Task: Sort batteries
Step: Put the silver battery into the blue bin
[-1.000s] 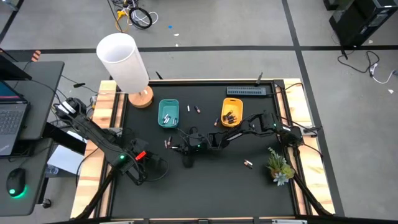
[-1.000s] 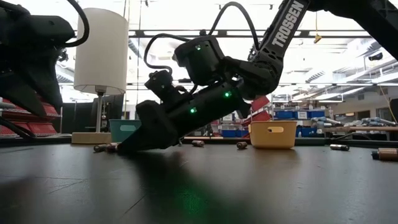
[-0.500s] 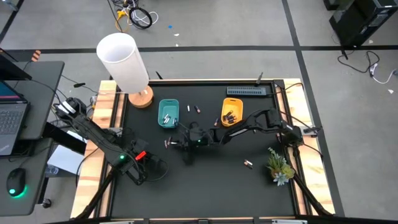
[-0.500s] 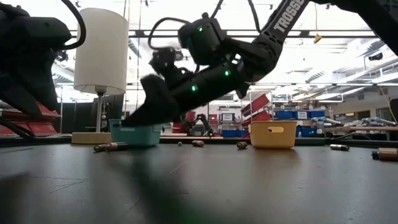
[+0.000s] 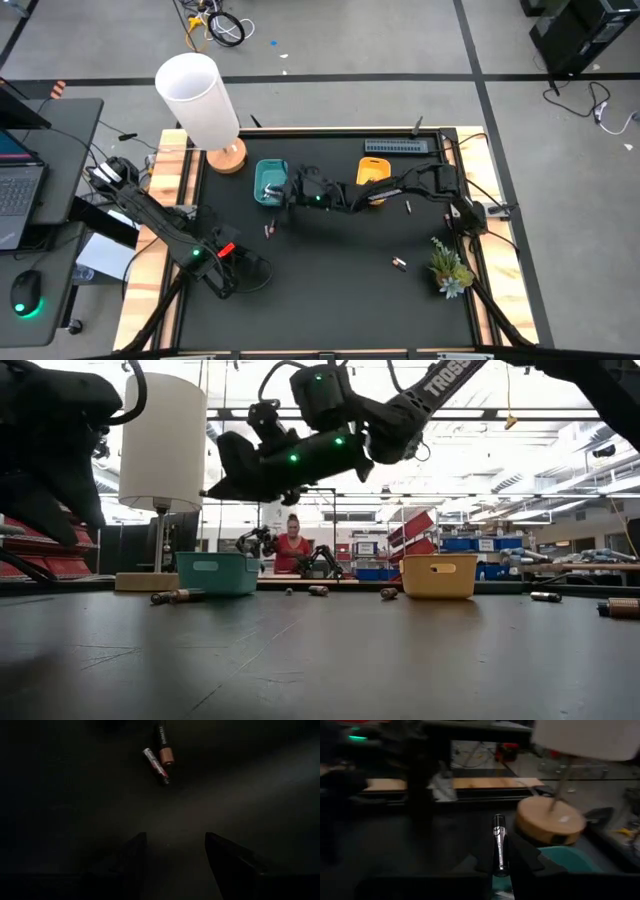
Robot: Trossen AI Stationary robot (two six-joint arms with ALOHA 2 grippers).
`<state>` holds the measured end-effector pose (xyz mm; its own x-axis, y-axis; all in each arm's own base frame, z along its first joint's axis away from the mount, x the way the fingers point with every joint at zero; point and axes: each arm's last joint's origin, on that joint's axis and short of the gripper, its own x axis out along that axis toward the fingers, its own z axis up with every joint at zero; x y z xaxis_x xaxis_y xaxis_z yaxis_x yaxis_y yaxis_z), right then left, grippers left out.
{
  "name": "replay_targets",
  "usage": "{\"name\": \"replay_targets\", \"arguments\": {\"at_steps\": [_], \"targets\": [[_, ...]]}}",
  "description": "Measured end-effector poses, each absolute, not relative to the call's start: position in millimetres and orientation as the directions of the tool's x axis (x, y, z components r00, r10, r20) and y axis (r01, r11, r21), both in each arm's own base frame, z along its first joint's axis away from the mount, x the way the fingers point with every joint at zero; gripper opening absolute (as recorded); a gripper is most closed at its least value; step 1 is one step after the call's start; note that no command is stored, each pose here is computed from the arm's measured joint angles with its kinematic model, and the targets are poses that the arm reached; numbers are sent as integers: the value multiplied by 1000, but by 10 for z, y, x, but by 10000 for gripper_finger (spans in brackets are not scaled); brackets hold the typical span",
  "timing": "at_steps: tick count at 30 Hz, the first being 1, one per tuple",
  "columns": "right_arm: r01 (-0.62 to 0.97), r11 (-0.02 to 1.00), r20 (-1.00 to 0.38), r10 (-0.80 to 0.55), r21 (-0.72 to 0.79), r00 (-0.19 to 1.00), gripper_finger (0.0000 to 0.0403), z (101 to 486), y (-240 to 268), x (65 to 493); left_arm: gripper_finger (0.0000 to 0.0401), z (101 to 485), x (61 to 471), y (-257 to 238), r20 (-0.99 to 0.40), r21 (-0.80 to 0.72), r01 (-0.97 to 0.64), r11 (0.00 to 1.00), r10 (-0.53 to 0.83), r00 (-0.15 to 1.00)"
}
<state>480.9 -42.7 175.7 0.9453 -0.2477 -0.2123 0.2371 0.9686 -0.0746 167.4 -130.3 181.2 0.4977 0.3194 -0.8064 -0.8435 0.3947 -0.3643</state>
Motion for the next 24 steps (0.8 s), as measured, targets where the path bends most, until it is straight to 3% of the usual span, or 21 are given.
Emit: {"name": "replay_targets", "arguments": {"at_steps": [5,13,18,24], "targets": [[272,958,-263,-286,-88,922,58,1831,-667,4837,213,1816,1686,-1313,-802,-380,-838,391,313,509],[263,965,-281,-258,-20,924,148,1849,-911,4812,213,1819,1695,-1320,-796,-394,-834,388,309,520],[239,971,-277,-235,-19,932,170,2024,-884,4763,213,1821,1708,-1338,-803,-404,-828,389,283,525],[131,991,-261,-132,-19,956,160,2834,-634,4440,213,1733,1823,-1442,-788,-334,-730,596,249,564]]}}
